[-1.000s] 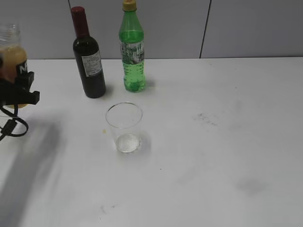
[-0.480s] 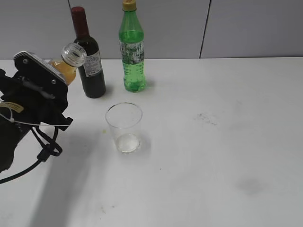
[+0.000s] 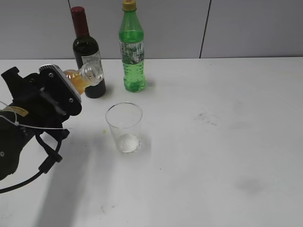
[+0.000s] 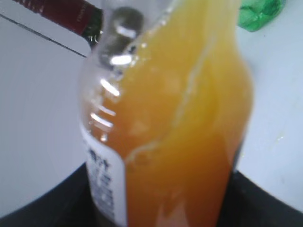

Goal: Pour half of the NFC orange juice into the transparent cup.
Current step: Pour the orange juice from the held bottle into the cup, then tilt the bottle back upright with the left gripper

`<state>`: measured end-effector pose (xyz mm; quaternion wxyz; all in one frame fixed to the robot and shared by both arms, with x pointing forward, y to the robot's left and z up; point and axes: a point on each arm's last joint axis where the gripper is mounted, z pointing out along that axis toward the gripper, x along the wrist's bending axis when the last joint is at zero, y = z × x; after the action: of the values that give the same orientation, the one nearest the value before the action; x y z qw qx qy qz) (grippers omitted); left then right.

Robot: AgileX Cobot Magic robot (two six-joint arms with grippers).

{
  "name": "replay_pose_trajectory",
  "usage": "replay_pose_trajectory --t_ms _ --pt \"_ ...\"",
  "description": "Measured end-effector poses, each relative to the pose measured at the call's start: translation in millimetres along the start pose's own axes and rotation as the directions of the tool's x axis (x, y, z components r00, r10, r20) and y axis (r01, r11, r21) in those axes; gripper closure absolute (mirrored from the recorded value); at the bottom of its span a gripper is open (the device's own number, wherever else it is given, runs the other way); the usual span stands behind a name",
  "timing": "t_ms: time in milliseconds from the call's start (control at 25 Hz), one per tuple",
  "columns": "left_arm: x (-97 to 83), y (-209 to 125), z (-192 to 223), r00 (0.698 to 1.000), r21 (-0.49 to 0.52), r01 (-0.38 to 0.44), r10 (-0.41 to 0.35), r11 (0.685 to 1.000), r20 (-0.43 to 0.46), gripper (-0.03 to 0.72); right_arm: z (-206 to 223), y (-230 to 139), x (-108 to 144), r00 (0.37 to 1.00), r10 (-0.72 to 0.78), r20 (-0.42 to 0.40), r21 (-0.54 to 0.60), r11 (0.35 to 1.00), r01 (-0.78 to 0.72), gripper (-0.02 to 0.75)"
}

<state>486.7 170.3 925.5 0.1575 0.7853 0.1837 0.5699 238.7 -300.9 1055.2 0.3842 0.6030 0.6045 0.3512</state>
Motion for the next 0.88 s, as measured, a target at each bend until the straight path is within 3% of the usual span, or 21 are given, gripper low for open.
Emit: replay_pose_trajectory --t_ms 160,640,880 --pt "-2.5 2.1 -1.7 0.997 -0.003 -0.072 0.072 0.997 0.009 0.210 0.0 0.0 0.0 1.000 0.000 0.000 0.000 1.000 0.000 0.167" --pt "-8.1 2.5 -5.9 0.985 0.033 -0.168 0.167 0.985 0.035 0.210 0.0 0.0 0.0 1.000 0.000 0.000 0.000 1.000 0.000 0.167" --pt "-13.6 1.4 -6.6 0.971 0.069 -0.222 0.214 0.973 0.104 0.210 0.0 0.0 0.0 1.000 0.000 0.000 0.000 1.000 0.000 0.167"
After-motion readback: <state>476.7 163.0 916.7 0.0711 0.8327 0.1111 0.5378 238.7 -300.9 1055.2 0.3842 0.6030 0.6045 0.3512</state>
